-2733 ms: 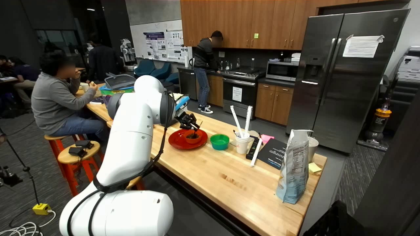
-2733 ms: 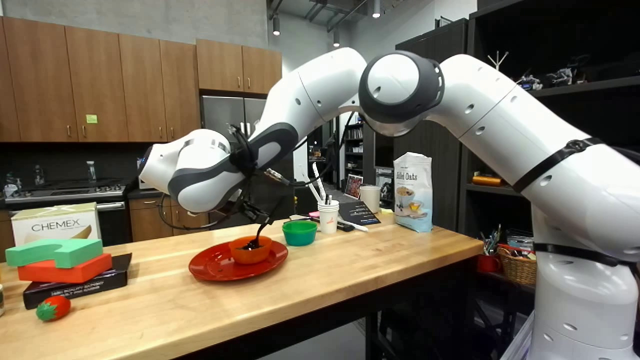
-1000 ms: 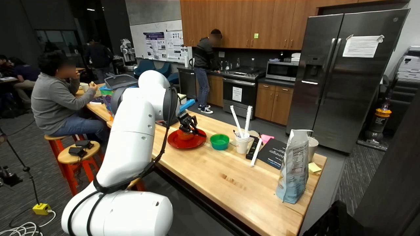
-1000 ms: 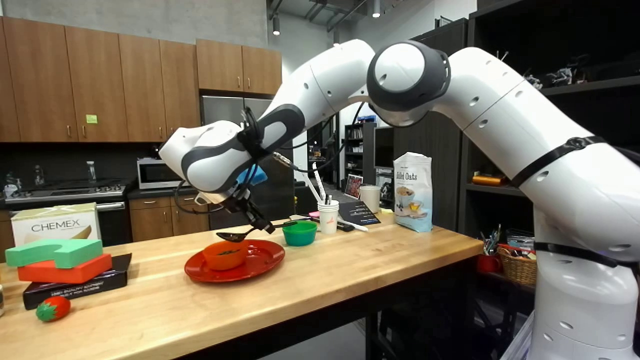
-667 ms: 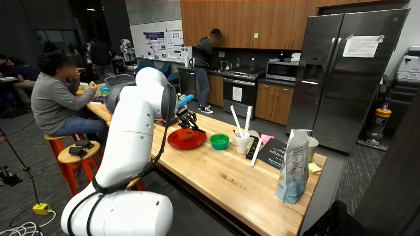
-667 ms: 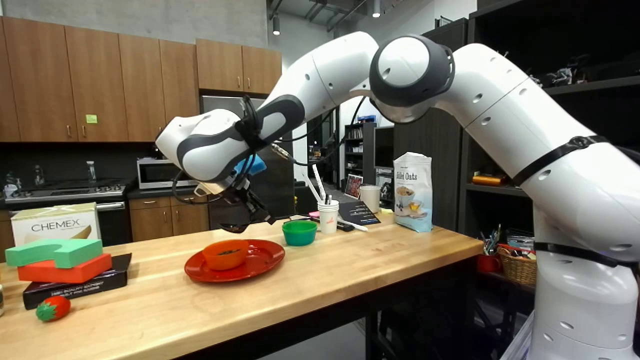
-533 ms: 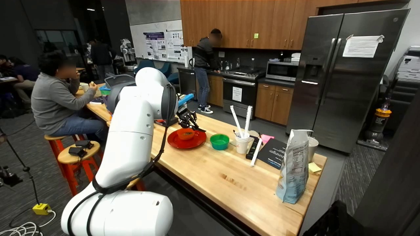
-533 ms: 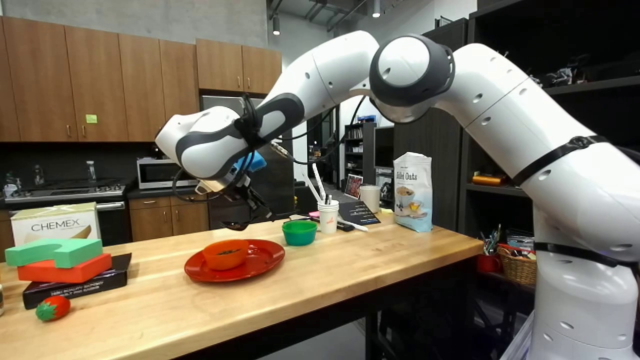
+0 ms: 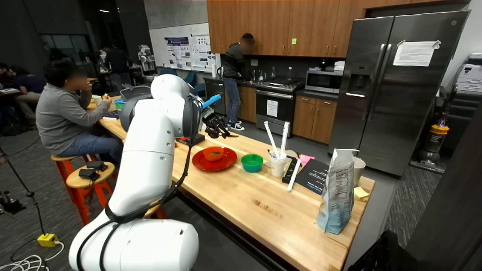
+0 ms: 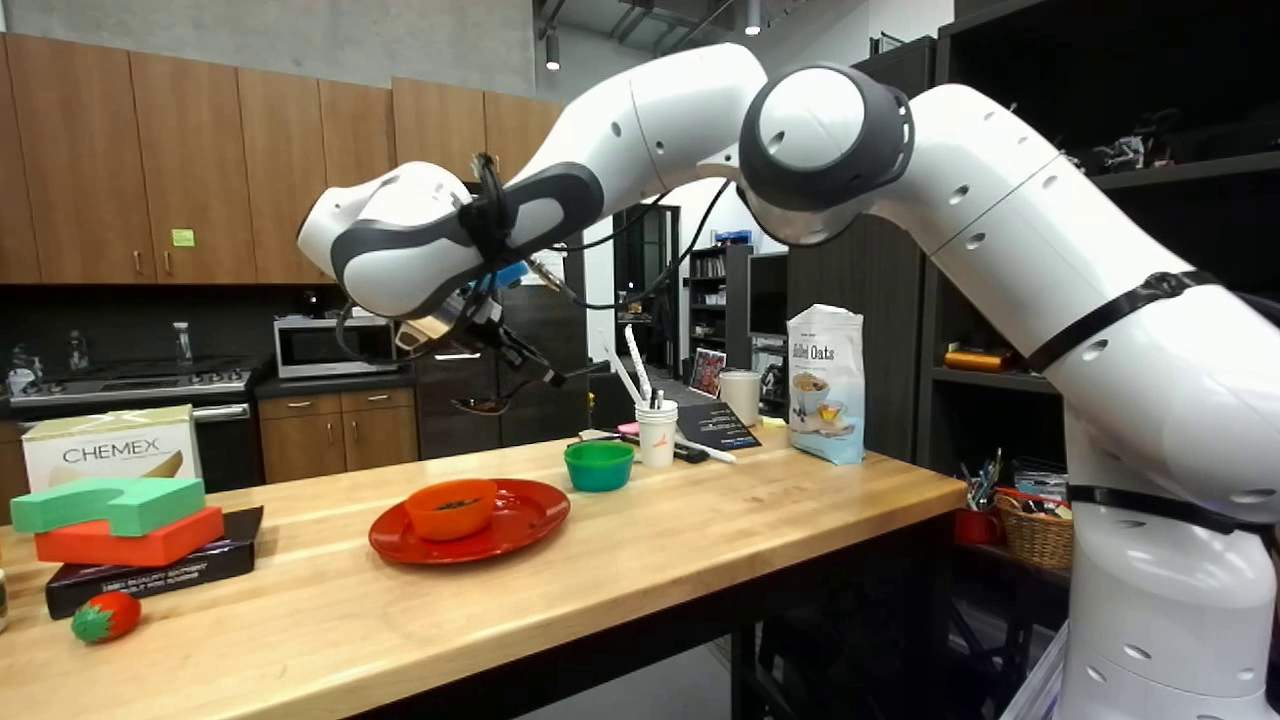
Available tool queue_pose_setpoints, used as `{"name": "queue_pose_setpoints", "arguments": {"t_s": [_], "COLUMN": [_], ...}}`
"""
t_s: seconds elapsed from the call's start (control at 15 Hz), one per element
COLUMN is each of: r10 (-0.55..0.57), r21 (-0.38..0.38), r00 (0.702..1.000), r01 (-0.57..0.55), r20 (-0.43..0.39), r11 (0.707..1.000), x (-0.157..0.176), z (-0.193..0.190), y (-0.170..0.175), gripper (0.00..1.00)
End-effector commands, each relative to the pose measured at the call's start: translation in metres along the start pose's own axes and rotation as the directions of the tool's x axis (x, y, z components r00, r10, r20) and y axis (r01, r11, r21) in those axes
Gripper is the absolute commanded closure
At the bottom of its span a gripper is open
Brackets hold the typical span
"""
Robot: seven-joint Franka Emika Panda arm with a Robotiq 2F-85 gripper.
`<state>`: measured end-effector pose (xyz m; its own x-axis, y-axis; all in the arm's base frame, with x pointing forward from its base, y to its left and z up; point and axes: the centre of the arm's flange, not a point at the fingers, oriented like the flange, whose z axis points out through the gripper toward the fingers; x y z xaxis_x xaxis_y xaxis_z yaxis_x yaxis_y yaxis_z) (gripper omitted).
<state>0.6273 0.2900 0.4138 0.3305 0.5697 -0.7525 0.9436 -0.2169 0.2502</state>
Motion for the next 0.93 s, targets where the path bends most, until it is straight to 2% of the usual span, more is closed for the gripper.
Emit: {"name": "queue_pose_setpoints", "arguments": {"t_s": [0.0, 0.87], "r10": [-0.014, 0.039], "r21": [-0.014, 0.011], "r00": [1.0, 0.998], "r01": [0.014, -0.04], "r20": [0.027, 0.058], "r11": [1.0, 0.999], "x": [-0.016, -0.036], "z": [-0.014, 0.022], "y": [0.014, 0.03], "gripper": [0.94, 0.94]}}
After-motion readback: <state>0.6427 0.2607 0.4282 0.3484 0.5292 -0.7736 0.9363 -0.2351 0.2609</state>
